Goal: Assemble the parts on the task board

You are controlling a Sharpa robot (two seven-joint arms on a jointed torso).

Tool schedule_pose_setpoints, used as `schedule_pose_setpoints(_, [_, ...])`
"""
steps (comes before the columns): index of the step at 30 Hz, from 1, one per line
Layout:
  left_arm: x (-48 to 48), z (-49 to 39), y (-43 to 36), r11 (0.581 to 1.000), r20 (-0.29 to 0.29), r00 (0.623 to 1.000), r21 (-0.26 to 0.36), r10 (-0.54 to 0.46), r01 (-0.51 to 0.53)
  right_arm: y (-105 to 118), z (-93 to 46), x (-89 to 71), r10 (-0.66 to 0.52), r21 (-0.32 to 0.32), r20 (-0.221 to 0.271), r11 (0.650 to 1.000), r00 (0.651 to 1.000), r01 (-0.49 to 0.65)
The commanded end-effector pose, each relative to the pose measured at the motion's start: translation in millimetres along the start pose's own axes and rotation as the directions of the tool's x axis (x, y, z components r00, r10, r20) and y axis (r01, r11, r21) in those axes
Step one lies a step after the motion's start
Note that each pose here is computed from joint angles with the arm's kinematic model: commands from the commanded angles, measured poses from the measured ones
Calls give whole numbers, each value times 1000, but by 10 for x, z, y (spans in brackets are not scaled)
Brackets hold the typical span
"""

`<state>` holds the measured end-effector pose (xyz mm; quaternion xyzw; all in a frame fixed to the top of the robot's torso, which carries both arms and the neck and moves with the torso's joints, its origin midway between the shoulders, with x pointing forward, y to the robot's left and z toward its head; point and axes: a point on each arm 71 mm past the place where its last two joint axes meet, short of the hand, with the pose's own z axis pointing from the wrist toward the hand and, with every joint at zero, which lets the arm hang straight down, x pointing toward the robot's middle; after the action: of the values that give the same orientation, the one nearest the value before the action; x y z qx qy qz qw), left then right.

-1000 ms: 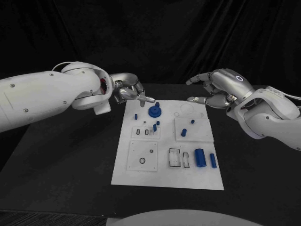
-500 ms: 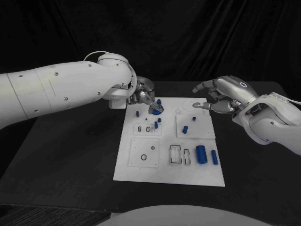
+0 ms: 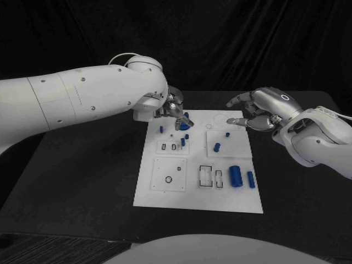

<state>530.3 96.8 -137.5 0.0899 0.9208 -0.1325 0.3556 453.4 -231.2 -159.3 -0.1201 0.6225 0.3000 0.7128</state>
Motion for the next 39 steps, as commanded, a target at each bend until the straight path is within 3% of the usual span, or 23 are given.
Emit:
schedule_pose_setpoints(1, [26, 26, -4, 1000, -21, 1000, -17, 11, -12, -21, -1, 20, -5, 23, -11, 1000, 1000, 6])
schedule_pose_setpoints(39, [370, 355, -19, 1000, -87, 996, -19, -23, 22, -25, -3, 77, -2, 21, -15, 1000, 1000, 2])
